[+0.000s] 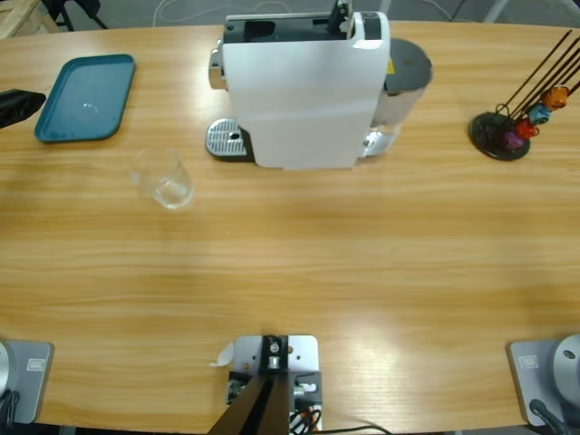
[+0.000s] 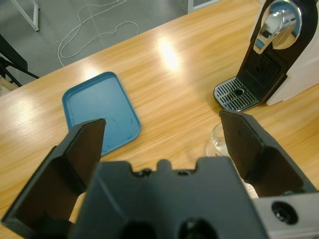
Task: Pour coffee
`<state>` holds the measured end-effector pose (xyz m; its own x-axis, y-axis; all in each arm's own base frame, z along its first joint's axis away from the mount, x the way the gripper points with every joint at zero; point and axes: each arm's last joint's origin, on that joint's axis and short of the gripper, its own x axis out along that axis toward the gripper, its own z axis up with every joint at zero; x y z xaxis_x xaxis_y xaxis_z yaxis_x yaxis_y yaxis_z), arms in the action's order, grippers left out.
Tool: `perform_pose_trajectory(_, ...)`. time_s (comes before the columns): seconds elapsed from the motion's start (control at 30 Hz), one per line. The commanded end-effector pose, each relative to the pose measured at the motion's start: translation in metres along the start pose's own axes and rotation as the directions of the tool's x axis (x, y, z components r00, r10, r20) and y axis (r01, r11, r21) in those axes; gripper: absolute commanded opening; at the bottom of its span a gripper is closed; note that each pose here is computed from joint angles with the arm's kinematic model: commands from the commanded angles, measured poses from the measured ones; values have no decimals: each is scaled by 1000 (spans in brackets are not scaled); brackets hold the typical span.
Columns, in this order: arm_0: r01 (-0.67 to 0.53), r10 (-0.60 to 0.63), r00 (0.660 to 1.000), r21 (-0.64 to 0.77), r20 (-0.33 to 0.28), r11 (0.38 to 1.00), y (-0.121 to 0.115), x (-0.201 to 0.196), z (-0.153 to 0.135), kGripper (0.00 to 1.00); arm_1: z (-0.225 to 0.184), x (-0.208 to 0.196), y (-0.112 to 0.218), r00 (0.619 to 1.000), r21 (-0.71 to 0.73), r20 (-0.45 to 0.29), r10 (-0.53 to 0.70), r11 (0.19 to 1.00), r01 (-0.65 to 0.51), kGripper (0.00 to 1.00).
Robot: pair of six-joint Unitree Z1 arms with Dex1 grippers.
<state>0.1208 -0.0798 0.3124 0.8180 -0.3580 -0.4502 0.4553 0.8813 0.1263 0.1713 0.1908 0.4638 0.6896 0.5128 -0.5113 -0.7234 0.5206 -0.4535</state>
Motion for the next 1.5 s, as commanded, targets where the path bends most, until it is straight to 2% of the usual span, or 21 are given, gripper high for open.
perform_pose_trajectory(0.03,24,-24,999,13,-34,1000,-4,9,-10,996,-41,-9,6,971,111,-126,-204,970,219,859)
perform_pose_trajectory(0.1,25,-24,999,13,-35,1000,-4,10,-10,996,-41,-9,6,970,132,-108,-217,964,230,862)
perform_pose_trajectory(0.23,24,-24,999,3,-37,1000,-5,12,-12,996,-44,-5,7,954,286,5,-301,914,287,860)
perform_pose_trajectory(0.3,24,-24,999,2,-43,1000,-5,13,-13,996,-44,-1,8,955,295,26,-296,915,275,949)
perform_pose_trajectory(0.33,24,-24,999,3,-45,1000,-5,14,-13,996,-44,0,10,961,275,40,-275,927,254,945)
perform_pose_trajectory(0.37,24,-24,999,1,-45,1000,-5,14,-13,996,-44,-1,11,964,262,50,-260,935,239,888)
perform_pose_trajectory(0.4,24,-24,999,0,-43,1000,-5,15,-13,996,-43,-1,11,964,259,53,-259,936,237,696)
perform_pose_trajectory(0.43,24,-24,999,1,-43,1000,-6,15,-13,996,-43,-1,11,964,259,54,-259,937,237,290)
perform_pose_trajectory(0.47,24,-24,999,1,-43,1000,-6,15,-13,996,-44,-1,11,965,251,54,-257,939,236,36)
perform_pose_trajectory(0.5,24,-24,999,0,-43,1000,-6,15,-13,996,-44,0,11,965,248,53,-258,939,237,0)
perform_pose_trajectory(0.63,24,-24,999,1,-44,1000,-6,16,-12,991,-46,8,11,950,290,33,-311,912,288,0)
perform_pose_trajectory(0.87,24,-24,999,3,-45,1000,-6,16,-12,991,-41,27,14,947,313,59,-317,906,284,0)
perform_pose_trajectory(1.27,25,-24,998,4,-59,1000,-7,20,-13,991,1,104,15,962,240,63,-264,940,243,0)
perform_pose_trajectory(1.5,25,-25,997,6,-69,1000,-8,23,-14,991,4,125,27,971,198,42,-235,955,222,0)
